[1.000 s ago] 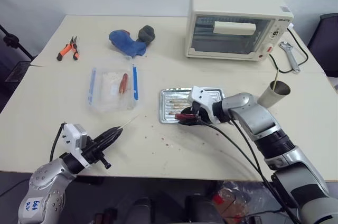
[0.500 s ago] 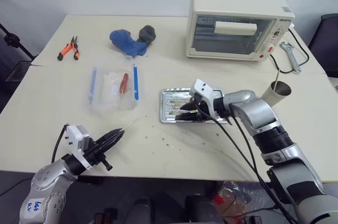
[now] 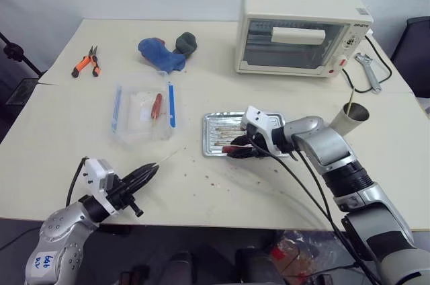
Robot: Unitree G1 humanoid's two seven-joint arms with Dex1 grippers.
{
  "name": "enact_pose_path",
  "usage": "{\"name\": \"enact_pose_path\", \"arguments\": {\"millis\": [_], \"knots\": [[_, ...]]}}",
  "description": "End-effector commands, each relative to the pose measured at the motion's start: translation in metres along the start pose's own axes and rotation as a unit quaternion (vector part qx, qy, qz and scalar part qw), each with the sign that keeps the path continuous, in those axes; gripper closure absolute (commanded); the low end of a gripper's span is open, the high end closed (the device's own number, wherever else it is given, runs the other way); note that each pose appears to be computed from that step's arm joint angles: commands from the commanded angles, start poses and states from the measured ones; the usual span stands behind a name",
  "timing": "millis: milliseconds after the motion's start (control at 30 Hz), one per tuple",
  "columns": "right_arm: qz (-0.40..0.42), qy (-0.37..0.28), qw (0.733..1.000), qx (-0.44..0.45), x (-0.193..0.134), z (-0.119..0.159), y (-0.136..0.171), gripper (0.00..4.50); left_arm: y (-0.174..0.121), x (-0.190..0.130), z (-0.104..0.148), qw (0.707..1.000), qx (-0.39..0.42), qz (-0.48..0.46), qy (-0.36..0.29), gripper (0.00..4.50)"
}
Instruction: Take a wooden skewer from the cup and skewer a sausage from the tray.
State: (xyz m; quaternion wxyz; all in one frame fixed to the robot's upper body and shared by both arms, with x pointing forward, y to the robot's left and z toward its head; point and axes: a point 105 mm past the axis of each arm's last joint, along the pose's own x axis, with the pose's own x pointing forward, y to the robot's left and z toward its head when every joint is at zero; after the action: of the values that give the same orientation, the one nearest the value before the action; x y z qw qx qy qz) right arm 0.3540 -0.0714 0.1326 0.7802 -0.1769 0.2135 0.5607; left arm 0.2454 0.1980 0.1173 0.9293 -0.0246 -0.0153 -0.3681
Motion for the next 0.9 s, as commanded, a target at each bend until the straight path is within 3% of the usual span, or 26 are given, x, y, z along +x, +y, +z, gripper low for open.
{"name": "enact_pose_path", "arguments": {"millis": [33,300,567,667,867,900], "knots": [[0.006,-0.019,1.0,-0.011,-0.004,0.008,0.002,3.79,-0.005,0.002,0.009,1.0,0.021,-0.012,-0.011,4.5],[0.053,-0.053,0.996,-0.058,-0.026,0.024,0.011,3.79,-0.009,0.008,0.018,0.998,0.042,-0.047,-0.008,4.5],[0.049,-0.055,0.996,-0.051,-0.027,0.016,0.01,3.79,-0.012,0.02,0.024,0.996,0.054,-0.076,-0.012,4.5],[0.043,-0.053,0.997,-0.033,-0.018,0.017,0.011,3.19,-0.013,0.021,0.023,0.996,0.051,-0.078,-0.012,4.5],[0.01,-0.054,0.997,-0.059,-0.005,0.016,0.004,1.22,-0.015,0.021,0.022,0.996,0.049,-0.078,-0.011,4.5],[0.015,-0.053,0.997,-0.054,-0.004,0.016,0.005,1.22,-0.015,0.021,0.022,0.996,0.048,-0.077,-0.011,4.5]]}}
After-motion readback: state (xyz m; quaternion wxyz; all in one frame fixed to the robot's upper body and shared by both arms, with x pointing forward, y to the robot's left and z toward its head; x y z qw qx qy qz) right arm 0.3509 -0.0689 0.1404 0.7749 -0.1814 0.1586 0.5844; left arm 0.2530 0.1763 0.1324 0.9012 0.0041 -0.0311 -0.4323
